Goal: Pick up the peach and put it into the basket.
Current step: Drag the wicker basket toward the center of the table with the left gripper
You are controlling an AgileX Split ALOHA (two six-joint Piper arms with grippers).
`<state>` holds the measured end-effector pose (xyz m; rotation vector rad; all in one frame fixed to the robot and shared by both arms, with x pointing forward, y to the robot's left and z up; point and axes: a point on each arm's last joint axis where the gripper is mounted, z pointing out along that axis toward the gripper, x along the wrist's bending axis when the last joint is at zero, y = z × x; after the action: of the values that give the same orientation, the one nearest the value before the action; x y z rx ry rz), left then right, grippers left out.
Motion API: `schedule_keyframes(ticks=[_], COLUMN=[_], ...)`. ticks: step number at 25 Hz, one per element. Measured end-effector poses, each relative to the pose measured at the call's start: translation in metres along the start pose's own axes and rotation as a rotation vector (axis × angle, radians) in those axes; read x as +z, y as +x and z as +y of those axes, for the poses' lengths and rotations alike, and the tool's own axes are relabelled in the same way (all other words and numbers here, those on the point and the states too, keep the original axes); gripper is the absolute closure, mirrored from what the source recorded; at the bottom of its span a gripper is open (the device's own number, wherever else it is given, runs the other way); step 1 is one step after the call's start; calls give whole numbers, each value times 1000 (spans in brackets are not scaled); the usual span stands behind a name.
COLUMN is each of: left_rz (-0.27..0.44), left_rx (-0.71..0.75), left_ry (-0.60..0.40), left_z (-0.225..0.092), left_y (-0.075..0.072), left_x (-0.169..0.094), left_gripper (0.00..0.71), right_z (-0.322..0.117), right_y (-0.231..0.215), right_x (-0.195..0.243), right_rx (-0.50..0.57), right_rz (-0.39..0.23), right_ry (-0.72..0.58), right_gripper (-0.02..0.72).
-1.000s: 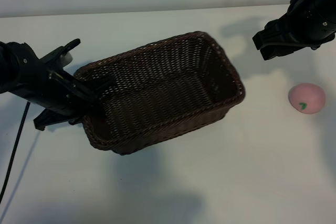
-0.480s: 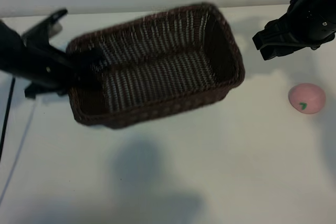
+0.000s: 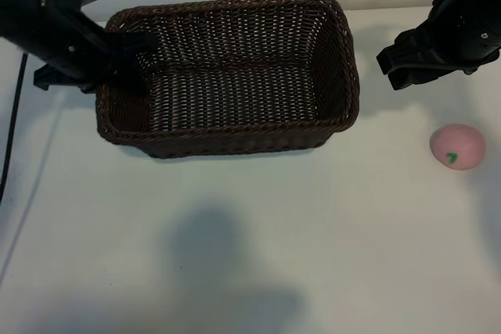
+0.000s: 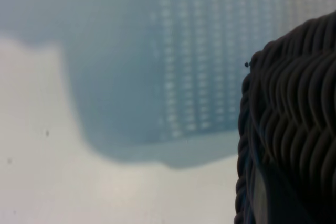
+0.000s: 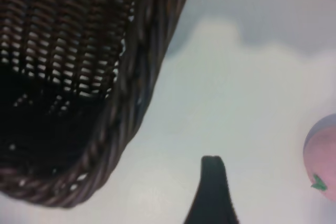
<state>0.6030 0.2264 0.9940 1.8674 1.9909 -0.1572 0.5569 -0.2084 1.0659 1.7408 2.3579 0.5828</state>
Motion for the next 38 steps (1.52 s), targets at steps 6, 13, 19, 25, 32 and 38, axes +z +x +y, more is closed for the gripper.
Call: schedule_keyframes(ticks=[6,13,19,25,32,38], left_rz=[-3,-9,2,10,13,6], left_rx=[37,73,61,60,71,71], left_ry=[22,69,108,131,124,125], left_z=[16,25,26,25,26,26], left_y=[-14,-30,-25,-21,-19,-20], left_x=[22,51,71,87,94,94], left_gripper=[550,550,550,550,550,519], right_z=[0,0,0,0,0,0], right_y=[0,0,0,0,0,0], right_x=[0,0,0,0,0,0], right_rx=[0,0,0,0,0,0], right_rz=[0,0,0,0,0,1], right_ry=[0,1,2,2,3,5], right_gripper=[156,156,156,156,156,156])
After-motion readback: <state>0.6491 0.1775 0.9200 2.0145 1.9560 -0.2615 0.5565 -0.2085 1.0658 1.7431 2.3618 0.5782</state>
